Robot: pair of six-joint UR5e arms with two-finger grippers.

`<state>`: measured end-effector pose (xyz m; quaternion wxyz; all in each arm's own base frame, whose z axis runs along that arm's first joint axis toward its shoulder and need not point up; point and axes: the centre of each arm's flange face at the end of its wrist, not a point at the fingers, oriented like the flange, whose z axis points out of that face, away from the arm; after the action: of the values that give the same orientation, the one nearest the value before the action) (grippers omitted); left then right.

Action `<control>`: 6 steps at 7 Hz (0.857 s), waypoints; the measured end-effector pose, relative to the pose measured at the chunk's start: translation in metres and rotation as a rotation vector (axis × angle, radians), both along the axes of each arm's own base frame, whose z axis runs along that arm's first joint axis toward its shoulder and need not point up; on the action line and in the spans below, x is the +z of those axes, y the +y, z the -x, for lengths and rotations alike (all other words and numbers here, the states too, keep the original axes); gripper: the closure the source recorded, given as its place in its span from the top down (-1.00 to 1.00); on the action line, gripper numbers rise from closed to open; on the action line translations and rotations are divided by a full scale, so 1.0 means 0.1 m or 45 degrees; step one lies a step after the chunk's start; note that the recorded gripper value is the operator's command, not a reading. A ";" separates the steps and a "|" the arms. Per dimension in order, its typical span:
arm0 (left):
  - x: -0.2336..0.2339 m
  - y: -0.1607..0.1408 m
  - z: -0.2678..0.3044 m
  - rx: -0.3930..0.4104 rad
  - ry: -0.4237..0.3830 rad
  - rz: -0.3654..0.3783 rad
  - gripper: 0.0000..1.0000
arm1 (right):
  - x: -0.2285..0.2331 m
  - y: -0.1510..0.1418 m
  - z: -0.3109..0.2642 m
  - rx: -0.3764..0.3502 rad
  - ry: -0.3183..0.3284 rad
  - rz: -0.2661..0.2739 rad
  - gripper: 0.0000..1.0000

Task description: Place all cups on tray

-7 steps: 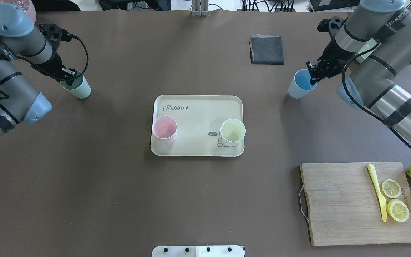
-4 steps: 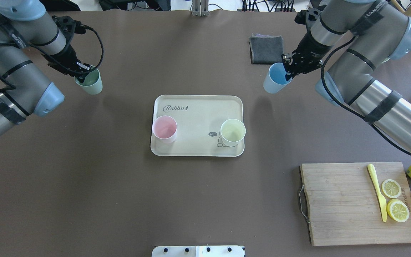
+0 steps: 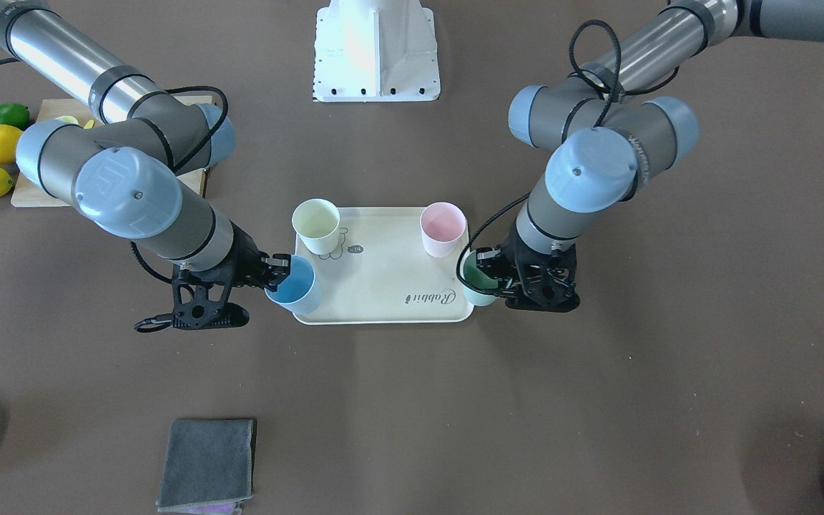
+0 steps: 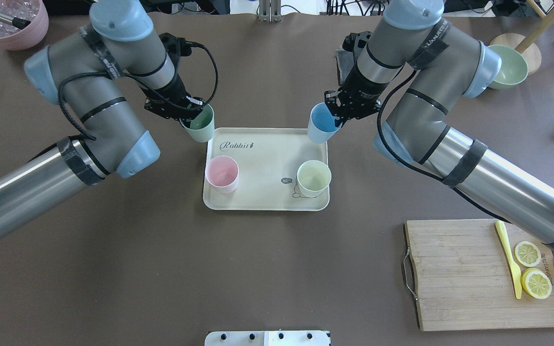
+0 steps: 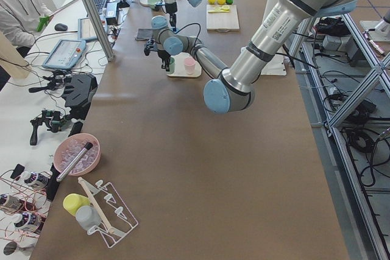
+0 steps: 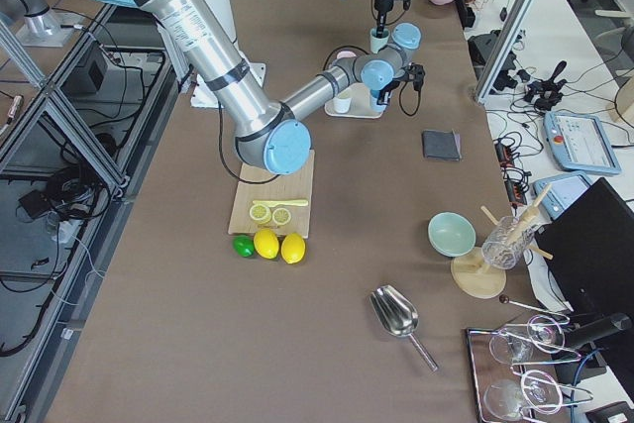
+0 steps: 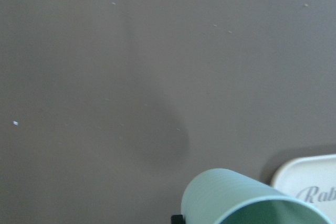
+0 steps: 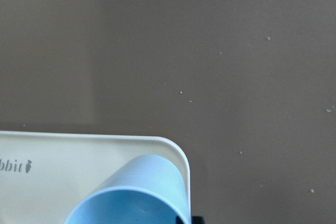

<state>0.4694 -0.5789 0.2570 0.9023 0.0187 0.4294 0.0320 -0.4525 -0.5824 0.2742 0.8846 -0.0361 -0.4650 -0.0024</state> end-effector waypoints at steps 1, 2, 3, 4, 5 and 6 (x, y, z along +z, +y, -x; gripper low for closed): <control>-0.04 0.08 -0.24 -0.019 0.019 0.003 -1.00 | 0.02 0.11 0.18 -0.004 0.023 -0.017 -0.51; -0.04 0.12 -0.38 -0.030 0.024 -0.002 -0.18 | 0.04 0.19 0.29 -0.008 0.041 -0.031 0.98; -0.04 0.16 -0.46 -0.030 0.025 -0.005 0.96 | 0.04 0.24 0.35 -0.012 0.048 -0.039 1.00; -0.03 0.19 -0.51 -0.026 0.024 -0.006 0.97 | 0.04 0.25 0.37 -0.016 0.048 -0.043 1.00; -0.04 0.20 -0.51 -0.023 0.027 -0.010 0.97 | 0.04 0.23 0.34 -0.017 0.044 -0.045 1.00; -0.07 0.14 -0.39 -0.038 0.033 -0.017 0.97 | 0.05 0.13 0.15 -0.012 0.022 -0.034 1.00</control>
<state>0.5087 -0.5651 0.2504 0.8969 0.0315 0.4405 0.0213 -0.4673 -0.5689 0.2787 0.8890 -0.0266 -0.4570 -0.0123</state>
